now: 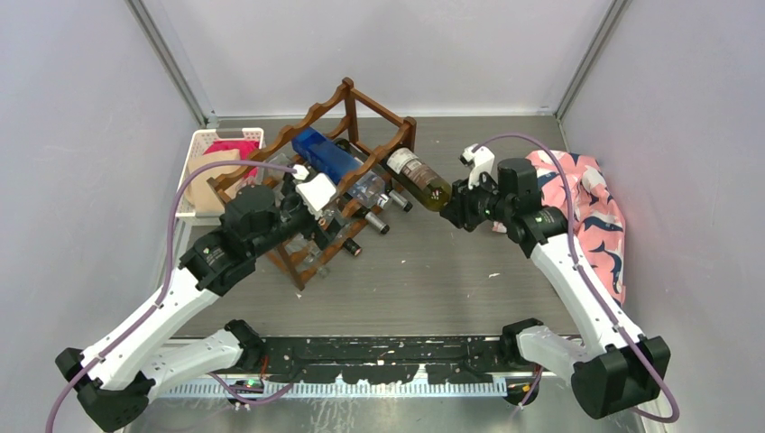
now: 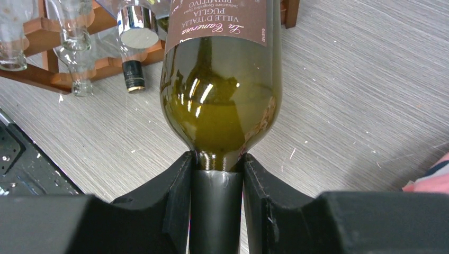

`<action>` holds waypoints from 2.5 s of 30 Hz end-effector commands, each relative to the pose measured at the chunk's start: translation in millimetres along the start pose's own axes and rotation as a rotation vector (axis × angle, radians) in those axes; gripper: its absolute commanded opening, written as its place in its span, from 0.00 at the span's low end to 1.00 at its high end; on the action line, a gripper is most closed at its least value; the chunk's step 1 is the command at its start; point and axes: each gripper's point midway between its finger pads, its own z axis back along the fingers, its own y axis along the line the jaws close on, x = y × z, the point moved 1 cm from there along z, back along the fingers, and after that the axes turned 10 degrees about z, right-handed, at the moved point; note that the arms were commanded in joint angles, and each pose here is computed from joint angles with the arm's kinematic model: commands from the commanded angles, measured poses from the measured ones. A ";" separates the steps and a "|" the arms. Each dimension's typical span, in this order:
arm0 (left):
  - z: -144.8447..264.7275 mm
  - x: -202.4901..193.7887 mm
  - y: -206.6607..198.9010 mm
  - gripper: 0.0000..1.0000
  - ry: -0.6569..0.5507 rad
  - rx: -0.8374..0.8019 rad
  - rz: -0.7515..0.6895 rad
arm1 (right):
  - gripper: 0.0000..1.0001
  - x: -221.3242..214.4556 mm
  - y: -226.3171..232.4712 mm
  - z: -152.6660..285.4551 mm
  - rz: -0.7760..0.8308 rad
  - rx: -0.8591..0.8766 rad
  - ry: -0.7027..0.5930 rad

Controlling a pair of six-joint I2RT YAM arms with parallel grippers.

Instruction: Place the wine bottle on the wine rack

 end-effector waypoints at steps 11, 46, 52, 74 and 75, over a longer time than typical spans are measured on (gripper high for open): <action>4.7 20.2 11.6 0.99 -0.104 0.051 -0.015 | 0.01 88.3 -0.4 -24.9 0.127 0.103 -0.365; 24.4 50.1 55.1 1.00 -0.197 0.242 0.093 | 0.01 144.6 -12.1 -153.0 0.173 0.173 -0.479; 22.9 44.7 59.2 1.00 -0.197 0.259 0.092 | 0.01 150.9 -12.3 -161.0 0.188 0.159 -0.502; 23.4 38.5 66.3 1.00 -0.199 0.282 0.090 | 0.07 153.0 -18.4 -192.4 0.146 0.131 -0.528; 23.3 38.1 66.3 1.00 -0.198 0.282 0.090 | 0.08 151.3 -19.3 -193.7 0.143 0.129 -0.522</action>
